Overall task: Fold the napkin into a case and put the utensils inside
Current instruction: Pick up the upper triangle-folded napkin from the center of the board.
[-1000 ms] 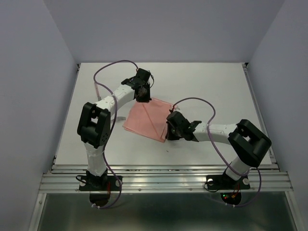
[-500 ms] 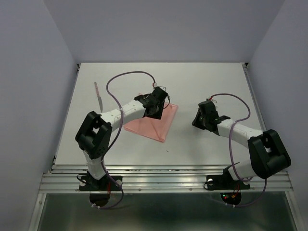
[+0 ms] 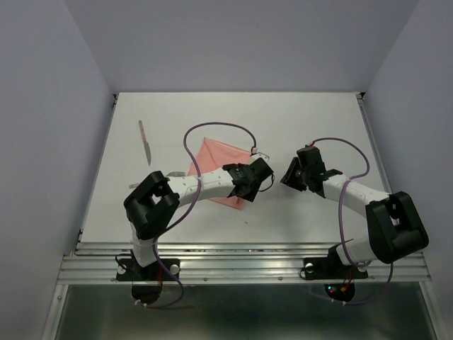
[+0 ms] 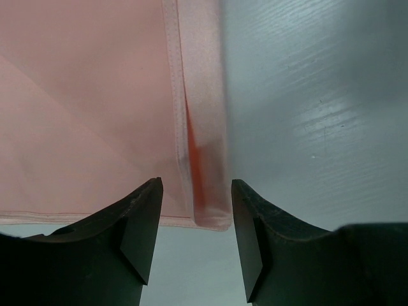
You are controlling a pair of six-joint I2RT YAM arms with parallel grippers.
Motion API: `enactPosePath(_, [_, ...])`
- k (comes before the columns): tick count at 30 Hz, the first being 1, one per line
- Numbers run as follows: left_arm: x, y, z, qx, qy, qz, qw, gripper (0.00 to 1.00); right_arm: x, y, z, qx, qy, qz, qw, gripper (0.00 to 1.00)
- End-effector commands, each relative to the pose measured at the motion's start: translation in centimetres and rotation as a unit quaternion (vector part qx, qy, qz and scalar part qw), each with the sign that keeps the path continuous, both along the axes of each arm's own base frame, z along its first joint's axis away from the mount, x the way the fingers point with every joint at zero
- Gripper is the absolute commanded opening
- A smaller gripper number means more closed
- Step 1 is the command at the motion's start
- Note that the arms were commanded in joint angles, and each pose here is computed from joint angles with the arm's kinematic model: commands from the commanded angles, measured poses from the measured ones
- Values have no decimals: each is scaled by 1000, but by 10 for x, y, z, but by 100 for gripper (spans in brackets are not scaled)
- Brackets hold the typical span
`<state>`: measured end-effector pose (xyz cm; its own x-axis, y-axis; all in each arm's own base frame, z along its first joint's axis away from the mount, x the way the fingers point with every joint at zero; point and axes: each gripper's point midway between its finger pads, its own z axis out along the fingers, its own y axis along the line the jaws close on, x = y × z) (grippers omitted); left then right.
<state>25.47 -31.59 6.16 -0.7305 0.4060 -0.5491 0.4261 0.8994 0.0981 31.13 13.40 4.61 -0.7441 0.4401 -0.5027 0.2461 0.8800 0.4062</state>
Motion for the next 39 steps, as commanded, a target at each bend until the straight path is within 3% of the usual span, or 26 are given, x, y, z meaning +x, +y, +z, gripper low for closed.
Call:
enactPosePath(1, [-2,-3,1,24,-23,-4,999,61,12,5,18,10,-24,9,1000,37])
enactPosePath(8, [-14,-11,-12,49,-15,-31,998,64,13,5,18,7,-25,11,1000,38])
enactPosePath(24, [-14,1,-45,97,-9,-36,995,57,14,3,16,-1,-25,14,1000,38])
enactPosePath(39, [1,16,-56,65,9,-28,997,47,10,6,18,7,-23,21,999,38])
